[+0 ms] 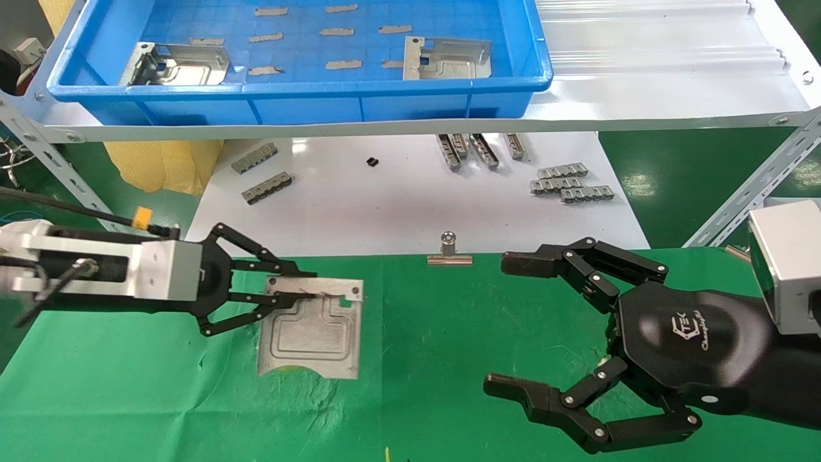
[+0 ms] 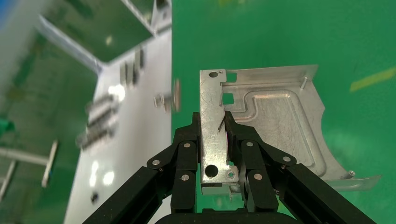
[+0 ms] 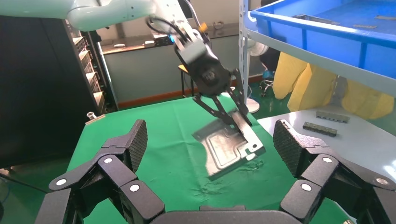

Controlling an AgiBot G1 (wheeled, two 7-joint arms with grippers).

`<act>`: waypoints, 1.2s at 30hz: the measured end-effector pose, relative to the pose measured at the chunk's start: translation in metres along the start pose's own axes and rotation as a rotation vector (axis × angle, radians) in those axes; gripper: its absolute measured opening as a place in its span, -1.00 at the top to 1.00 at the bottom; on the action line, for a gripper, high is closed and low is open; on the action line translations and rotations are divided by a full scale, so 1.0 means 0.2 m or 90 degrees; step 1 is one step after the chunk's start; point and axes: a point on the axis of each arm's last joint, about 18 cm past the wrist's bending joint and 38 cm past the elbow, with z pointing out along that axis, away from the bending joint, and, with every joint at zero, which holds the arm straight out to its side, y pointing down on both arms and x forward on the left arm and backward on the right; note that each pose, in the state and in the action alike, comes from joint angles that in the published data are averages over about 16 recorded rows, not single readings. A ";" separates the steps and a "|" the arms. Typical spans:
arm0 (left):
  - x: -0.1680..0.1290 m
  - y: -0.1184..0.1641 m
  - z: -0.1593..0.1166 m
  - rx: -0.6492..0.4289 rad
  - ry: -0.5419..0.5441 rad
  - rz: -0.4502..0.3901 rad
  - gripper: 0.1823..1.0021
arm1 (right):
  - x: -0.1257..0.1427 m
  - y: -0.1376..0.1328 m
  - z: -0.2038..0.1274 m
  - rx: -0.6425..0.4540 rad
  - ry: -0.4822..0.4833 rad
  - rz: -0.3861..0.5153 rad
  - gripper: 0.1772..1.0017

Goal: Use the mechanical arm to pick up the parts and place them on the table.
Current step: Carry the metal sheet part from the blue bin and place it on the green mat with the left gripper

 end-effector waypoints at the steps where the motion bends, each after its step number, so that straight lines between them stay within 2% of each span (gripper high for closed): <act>1: 0.01 0.03 0.01 -0.009 0.002 -0.002 0.76 | 0.00 0.00 0.00 0.000 0.000 0.000 -1.00; 12: 0.12 0.31 0.11 -0.095 -0.003 -0.022 0.76 | 0.00 0.00 0.00 0.000 0.000 0.000 -1.00; 20: 0.13 0.43 0.17 -0.153 -0.025 -0.001 0.77 | 0.00 0.00 0.00 0.000 0.000 0.000 -1.00; 28: 0.14 0.44 0.19 -0.148 -0.031 0.012 0.70 | 0.00 0.00 0.00 0.000 0.000 0.000 -1.00; 36: 0.19 0.37 0.14 -0.098 0.000 -0.017 0.50 | 0.00 0.00 0.00 0.000 0.000 0.000 -1.00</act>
